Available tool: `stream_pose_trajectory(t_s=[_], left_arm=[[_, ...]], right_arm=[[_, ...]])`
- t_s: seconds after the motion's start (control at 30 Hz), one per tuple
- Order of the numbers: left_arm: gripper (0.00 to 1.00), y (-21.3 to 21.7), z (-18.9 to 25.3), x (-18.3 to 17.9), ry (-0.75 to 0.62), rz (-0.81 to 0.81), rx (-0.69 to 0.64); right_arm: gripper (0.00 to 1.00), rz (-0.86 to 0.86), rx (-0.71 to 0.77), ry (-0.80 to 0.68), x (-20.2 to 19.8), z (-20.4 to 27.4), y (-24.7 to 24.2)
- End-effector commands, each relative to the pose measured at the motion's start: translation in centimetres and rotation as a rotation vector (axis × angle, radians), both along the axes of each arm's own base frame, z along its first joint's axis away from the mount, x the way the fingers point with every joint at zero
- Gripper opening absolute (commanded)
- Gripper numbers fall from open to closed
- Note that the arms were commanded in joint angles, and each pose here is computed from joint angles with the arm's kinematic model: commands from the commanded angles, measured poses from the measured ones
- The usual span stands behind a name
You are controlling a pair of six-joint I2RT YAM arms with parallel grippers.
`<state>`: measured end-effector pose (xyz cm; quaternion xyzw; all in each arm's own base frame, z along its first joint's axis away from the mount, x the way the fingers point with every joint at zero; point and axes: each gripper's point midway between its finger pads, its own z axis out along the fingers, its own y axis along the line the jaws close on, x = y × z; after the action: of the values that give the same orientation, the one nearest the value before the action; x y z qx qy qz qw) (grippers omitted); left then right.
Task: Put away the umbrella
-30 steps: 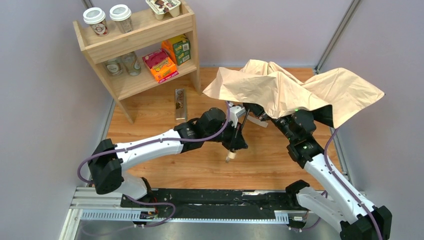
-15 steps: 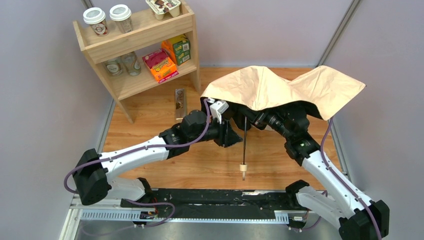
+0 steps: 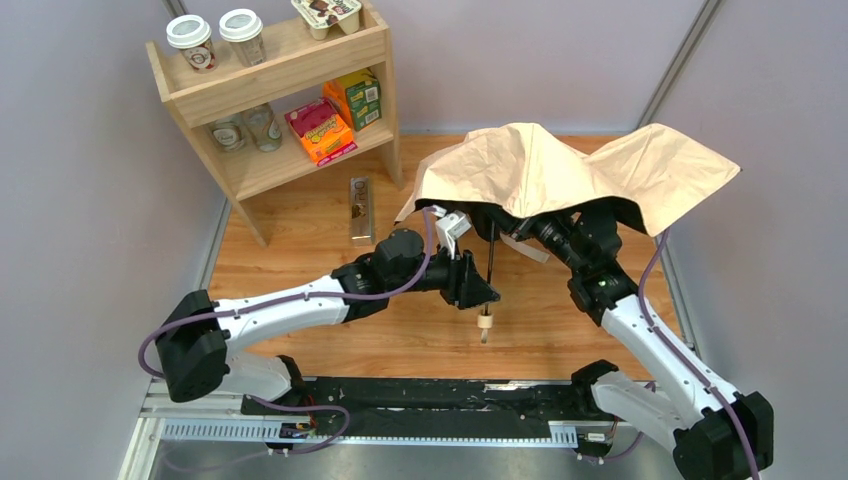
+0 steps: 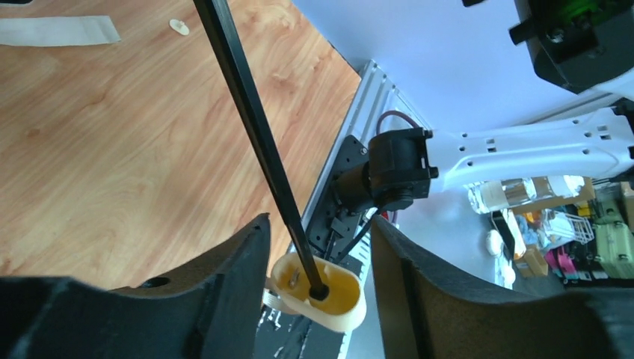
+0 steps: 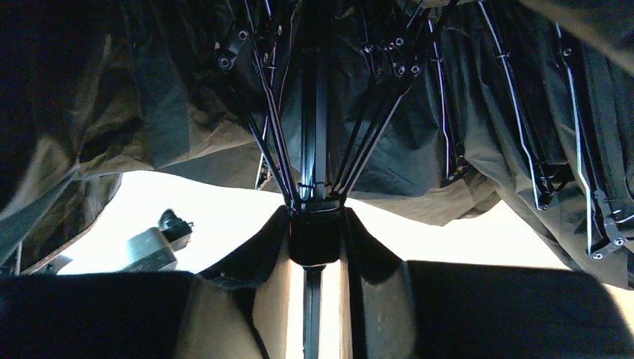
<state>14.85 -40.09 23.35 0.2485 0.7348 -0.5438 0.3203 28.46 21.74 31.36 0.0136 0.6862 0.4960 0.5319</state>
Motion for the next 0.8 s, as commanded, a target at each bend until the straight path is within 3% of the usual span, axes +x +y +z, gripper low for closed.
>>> stream_pose_trajectory(t_s=[0.0, 0.07, 0.13, 0.23, 0.33, 0.57, 0.77], left_arm=[[0.57, -1.3, 0.5, 1.1, 0.009, 0.022, 0.012], [0.48, -1.2, -0.7, 1.7, 0.018, 0.050, 0.053], [0.29, -0.9, -1.3, 2.5, 0.000, 0.088, 0.092], [0.10, -0.4, -0.4, 3.9, -0.074, 0.135, 0.141], [0.00, -0.1, 2.8, 5.3, -0.157, 0.172, 0.107], [0.00, 0.0, 9.6, 6.6, -0.301, 0.207, 0.016], [0.00, -0.5, 7.7, 6.1, -0.242, 0.179, 0.026]], right_arm=[[0.00, -0.018, 0.080, -0.234, -1.2, 6.2, -0.9], [0.00, -0.031, 0.071, -0.245, -1.4, 6.7, -1.2], [0.00, -0.040, 0.055, -0.247, -1.6, 7.2, -1.5], [0.00, -0.048, 0.048, -0.257, -2.1, 7.4, -1.9], [0.00, -0.029, 0.050, -0.222, -2.4, 6.1, -1.7], [0.00, 0.060, 0.113, -0.033, -3.7, -2.1, 0.7], [0.00, -0.020, 0.098, -0.071, -2.9, -0.1, -0.6]])
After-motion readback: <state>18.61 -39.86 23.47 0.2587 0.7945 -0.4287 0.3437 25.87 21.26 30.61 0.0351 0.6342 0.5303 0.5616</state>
